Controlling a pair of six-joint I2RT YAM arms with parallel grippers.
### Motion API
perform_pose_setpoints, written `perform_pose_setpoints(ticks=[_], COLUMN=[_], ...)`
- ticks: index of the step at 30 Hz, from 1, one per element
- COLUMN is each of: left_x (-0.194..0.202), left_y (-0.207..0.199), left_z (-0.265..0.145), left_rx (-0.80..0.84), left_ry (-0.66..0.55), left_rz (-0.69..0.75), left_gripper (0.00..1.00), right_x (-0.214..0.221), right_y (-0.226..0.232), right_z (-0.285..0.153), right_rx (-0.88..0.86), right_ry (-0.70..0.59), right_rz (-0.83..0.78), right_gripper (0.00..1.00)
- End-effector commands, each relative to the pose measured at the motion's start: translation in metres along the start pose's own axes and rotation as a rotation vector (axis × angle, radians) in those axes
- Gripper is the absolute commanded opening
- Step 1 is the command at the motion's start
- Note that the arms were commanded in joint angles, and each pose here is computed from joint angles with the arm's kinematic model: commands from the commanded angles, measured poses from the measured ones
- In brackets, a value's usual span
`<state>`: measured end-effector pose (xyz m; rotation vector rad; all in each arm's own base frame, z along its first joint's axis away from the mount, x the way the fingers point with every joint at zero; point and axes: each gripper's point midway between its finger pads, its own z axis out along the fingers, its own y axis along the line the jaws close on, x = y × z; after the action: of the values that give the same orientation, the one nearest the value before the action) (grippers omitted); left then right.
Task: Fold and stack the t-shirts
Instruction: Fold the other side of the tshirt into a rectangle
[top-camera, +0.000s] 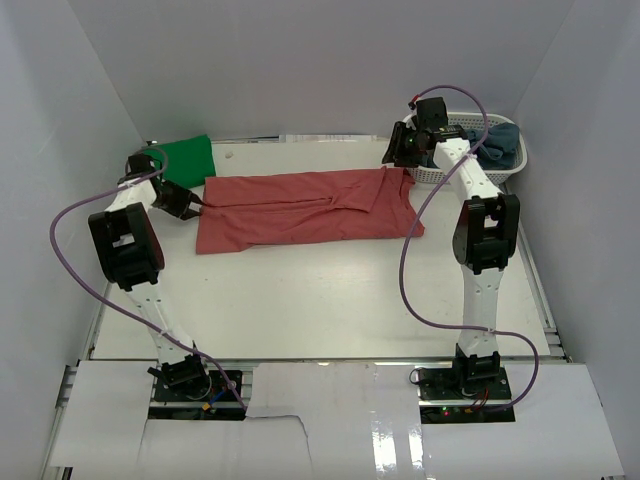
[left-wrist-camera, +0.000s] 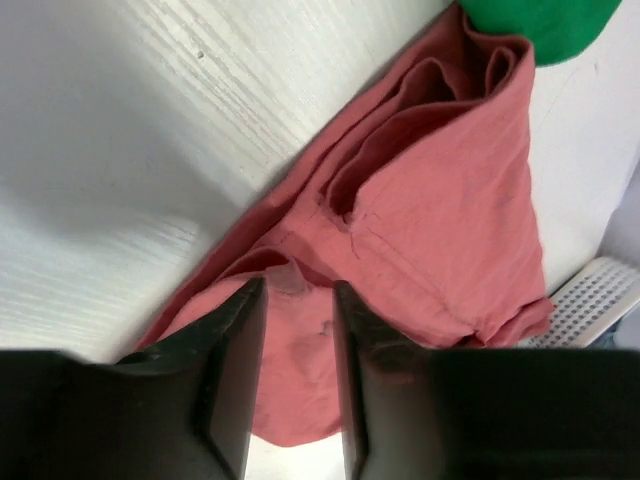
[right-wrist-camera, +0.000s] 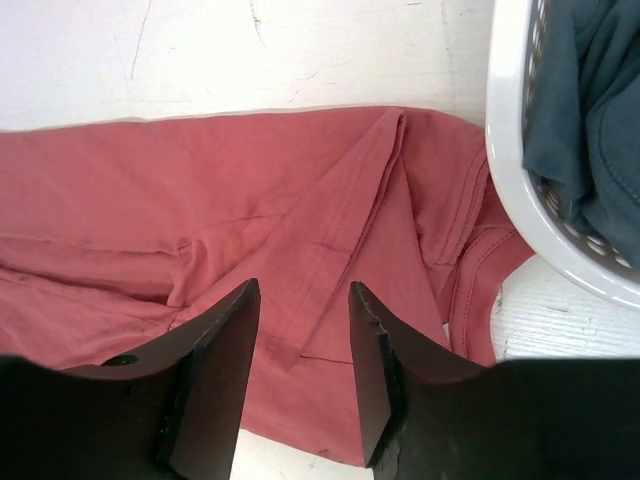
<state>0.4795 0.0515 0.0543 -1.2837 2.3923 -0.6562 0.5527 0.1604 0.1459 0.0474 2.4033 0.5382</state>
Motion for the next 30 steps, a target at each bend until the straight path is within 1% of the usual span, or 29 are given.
perform_pose_setpoints(ticks=[1, 2, 3, 4, 5, 7, 9, 10, 13, 14, 16, 17, 18, 20, 22, 24, 25, 28, 30], left_x=[-0.013, -0.015, -0.018, -0.020, -0.024, -0.031, -0.036, -0.039, -0.038, -0.035, -0.022, -0.017, -0.007, 0.002, 0.016, 0.026, 0.036, 0.054, 0.059], left_y=[-0.026, -0.028, -0.031, -0.035, -0.040, -0.051, -0.057, -0.066, -0.069, -0.073, -0.066, -0.066, -0.056, -0.045, -0.025, -0.014, 0.000, 0.020, 0.026], left_z=[-0.027, -0.030, -0.033, -0.038, -0.042, -0.054, -0.064, -0.076, -0.089, -0.100, -0.102, -0.110, -0.107, -0.108, -0.106, -0.106, -0.098, -0.086, -0.082], left_rx=[0.091, 0.095, 0.099, 0.106, 0.115, 0.144, 0.152, 0.178, 0.194, 0.207, 0.201, 0.201, 0.174, 0.137, 0.086, 0.073, 0.046, 0.019, 0.013], left_ry=[-0.081, -0.098, -0.112, -0.129, -0.148, -0.189, -0.227, -0.256, -0.288, -0.302, -0.281, -0.285, -0.259, -0.249, -0.227, -0.213, -0.182, -0.123, -0.106], left_rz=[0.050, 0.054, 0.058, 0.063, 0.068, 0.086, 0.092, 0.107, 0.142, 0.161, 0.193, 0.207, 0.208, 0.243, 0.250, 0.256, 0.249, 0.249, 0.262], left_gripper=[0.45, 0.55, 0.57, 0.61, 0.62, 0.63, 0.63, 0.63, 0.63, 0.63, 0.63, 0.63, 0.63, 0.63, 0.63, 0.63, 0.63, 0.63, 0.63], right_x=[-0.025, -0.025, -0.029, -0.029, -0.029, -0.032, -0.025, -0.021, 0.004, 0.011, 0.031, 0.042, 0.054, 0.066, 0.086, 0.103, 0.115, 0.137, 0.146], right_y=[0.007, 0.008, 0.009, 0.010, 0.012, 0.018, 0.021, 0.022, 0.019, 0.016, 0.011, 0.004, -0.001, -0.011, -0.020, -0.030, -0.037, -0.048, -0.055], right_z=[-0.012, -0.013, -0.015, -0.021, -0.023, -0.035, -0.042, -0.046, -0.054, -0.055, -0.061, -0.063, -0.067, -0.072, -0.076, -0.079, -0.078, -0.075, -0.072], right_rx=[-0.021, -0.019, -0.021, -0.022, -0.028, -0.047, -0.058, -0.063, -0.044, -0.030, -0.009, 0.021, 0.039, 0.084, 0.115, 0.155, 0.177, 0.207, 0.225], right_ry=[-0.081, -0.087, -0.103, -0.109, -0.113, -0.133, -0.125, -0.115, -0.059, -0.042, 0.001, 0.031, 0.056, 0.078, 0.129, 0.180, 0.212, 0.268, 0.291], right_rz=[-0.031, -0.037, -0.043, -0.050, -0.055, -0.066, -0.069, -0.069, -0.066, -0.064, -0.059, -0.051, -0.052, -0.046, -0.045, -0.043, -0.039, -0.042, -0.039], right_gripper=[0.48, 0.52, 0.52, 0.59, 0.60, 0.60, 0.60, 0.60, 0.60, 0.61, 0.61, 0.62, 0.62, 0.62, 0.63, 0.63, 0.63, 0.63, 0.63])
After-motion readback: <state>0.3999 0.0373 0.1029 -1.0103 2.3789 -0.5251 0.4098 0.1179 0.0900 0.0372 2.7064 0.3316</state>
